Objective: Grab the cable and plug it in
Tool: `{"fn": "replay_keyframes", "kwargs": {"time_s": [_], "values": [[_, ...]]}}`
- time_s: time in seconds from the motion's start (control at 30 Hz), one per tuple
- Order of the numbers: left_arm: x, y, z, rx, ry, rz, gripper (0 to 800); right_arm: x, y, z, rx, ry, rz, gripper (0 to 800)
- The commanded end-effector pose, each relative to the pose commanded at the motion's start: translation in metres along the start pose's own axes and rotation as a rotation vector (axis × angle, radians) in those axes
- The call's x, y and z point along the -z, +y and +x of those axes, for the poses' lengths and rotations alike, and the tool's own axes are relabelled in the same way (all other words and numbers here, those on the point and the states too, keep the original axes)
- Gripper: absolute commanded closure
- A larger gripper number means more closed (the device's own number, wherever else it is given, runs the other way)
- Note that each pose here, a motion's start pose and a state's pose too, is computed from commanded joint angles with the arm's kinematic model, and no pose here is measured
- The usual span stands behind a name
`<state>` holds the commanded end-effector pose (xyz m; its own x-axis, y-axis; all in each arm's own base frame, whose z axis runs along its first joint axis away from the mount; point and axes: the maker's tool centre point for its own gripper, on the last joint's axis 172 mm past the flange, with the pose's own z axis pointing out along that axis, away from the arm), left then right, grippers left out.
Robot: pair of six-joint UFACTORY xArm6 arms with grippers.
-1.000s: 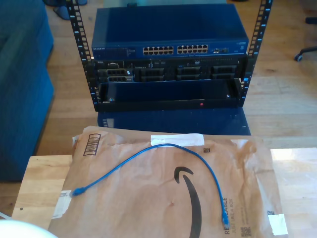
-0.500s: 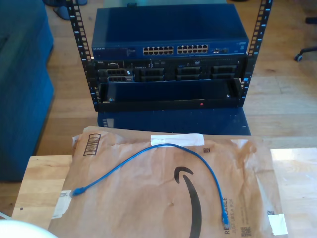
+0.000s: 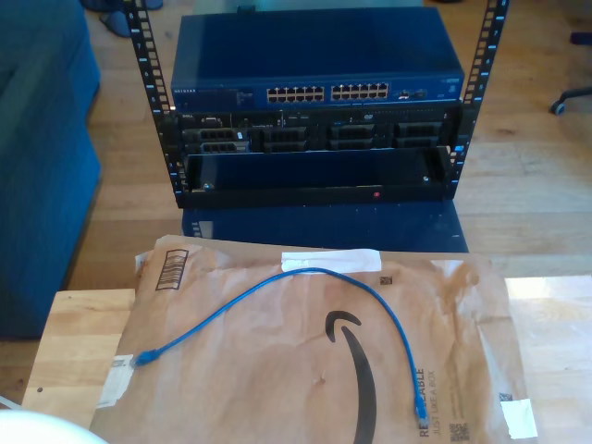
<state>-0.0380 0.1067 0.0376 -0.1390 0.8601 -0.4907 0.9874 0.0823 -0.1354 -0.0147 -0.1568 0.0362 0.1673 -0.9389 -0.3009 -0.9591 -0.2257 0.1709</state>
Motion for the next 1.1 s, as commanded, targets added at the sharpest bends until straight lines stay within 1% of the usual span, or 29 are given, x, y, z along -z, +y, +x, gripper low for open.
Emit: {"fn": "replay_keyframes", "kwargs": {"time_s": [0.83, 0.9, 0.97, 1.03, 1.1], "values": [[0.000, 0.000, 0.000, 0.000, 0.000, 0.000, 1, 0.002, 0.000, 0.002, -0.004, 0.004, 0.001, 1], [-0.002, 0.000, -0.002, 0.002, -0.009, 0.001, 1, 0.009, 0.002, 0.006, -0.006, 0.026, -0.001, 1], [0.002, -0.001, 0.000, 0.005, 0.000, 0.002, 1, 0.028, 0.006, 0.015, -0.023, 0.078, -0.003, 2], [0.013, -0.003, 0.001, 0.013, 0.000, 0.002, 1, 0.048, 0.012, 0.019, -0.065, 0.099, -0.006, 2], [0.027, -0.007, -0.005, 0.015, -0.024, 0.012, 0, 0.071, 0.014, 0.025, -0.122, 0.110, 0.004, 2]]}}
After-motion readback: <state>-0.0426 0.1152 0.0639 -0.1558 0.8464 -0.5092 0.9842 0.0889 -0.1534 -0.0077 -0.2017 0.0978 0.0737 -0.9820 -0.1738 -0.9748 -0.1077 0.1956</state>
